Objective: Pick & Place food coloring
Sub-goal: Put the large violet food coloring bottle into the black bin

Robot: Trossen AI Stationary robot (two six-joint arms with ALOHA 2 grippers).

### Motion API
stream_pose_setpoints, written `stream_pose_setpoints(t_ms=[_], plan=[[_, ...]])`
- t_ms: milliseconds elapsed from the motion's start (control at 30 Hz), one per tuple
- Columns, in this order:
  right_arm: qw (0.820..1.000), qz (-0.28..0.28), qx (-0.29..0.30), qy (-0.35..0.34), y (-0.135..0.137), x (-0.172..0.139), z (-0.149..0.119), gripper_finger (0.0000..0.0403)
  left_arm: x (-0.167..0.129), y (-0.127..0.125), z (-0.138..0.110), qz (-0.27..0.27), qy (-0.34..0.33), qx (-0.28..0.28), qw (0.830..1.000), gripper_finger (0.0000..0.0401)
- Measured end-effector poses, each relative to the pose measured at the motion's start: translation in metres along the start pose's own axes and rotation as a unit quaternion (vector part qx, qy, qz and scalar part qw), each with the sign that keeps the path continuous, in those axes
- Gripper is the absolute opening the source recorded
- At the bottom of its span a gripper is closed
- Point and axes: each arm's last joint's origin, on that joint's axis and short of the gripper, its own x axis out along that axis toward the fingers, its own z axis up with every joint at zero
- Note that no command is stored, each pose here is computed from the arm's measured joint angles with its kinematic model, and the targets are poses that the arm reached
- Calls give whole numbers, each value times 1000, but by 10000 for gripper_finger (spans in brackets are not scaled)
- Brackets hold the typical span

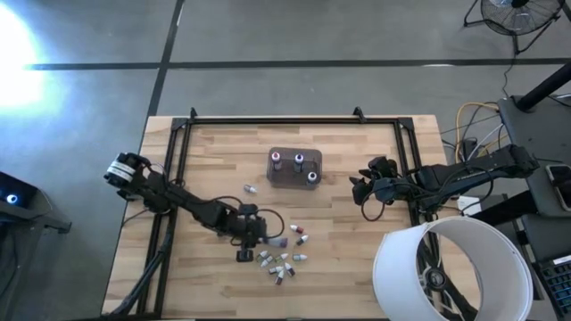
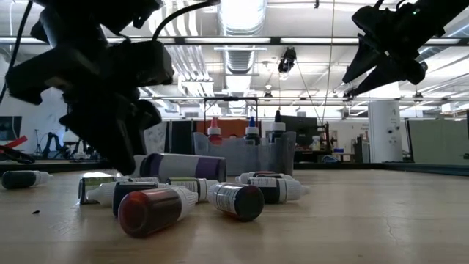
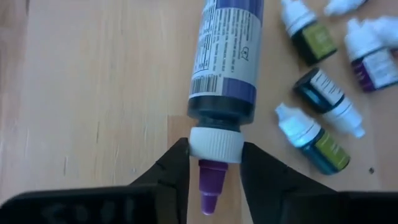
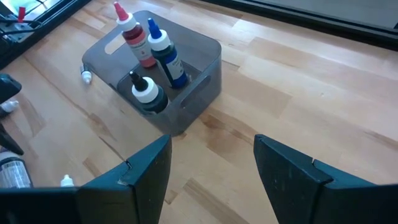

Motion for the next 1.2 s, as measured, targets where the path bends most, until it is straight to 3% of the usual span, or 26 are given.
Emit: stream_pose_setpoints(t_ms=[100,200,367,500,667,833,1000,1200], plan=[[1000,0,-1,0,0,0,0,221,-3,0,5,-4,9,-18,1000,75],[1000,0,-1,0,0,0,0,221,-17,2,10,14,68,-15,997,75],[1000,0,-8,1,0,0,0,221,-67,7,35,68,185,35,980,74],[1000,-1,-14,1,-1,1,-1,221,-120,20,73,116,205,60,970,73],[1000,-2,-11,2,-1,1,-2,221,-160,60,113,167,204,-15,965,72],[997,59,12,38,7,1,-1,221,-156,100,127,68,241,-196,948,72],[984,171,21,49,22,0,3,221,-122,107,130,0,292,-227,929,72],[981,189,39,35,25,0,6,221,-75,108,125,-103,368,-277,882,75]])
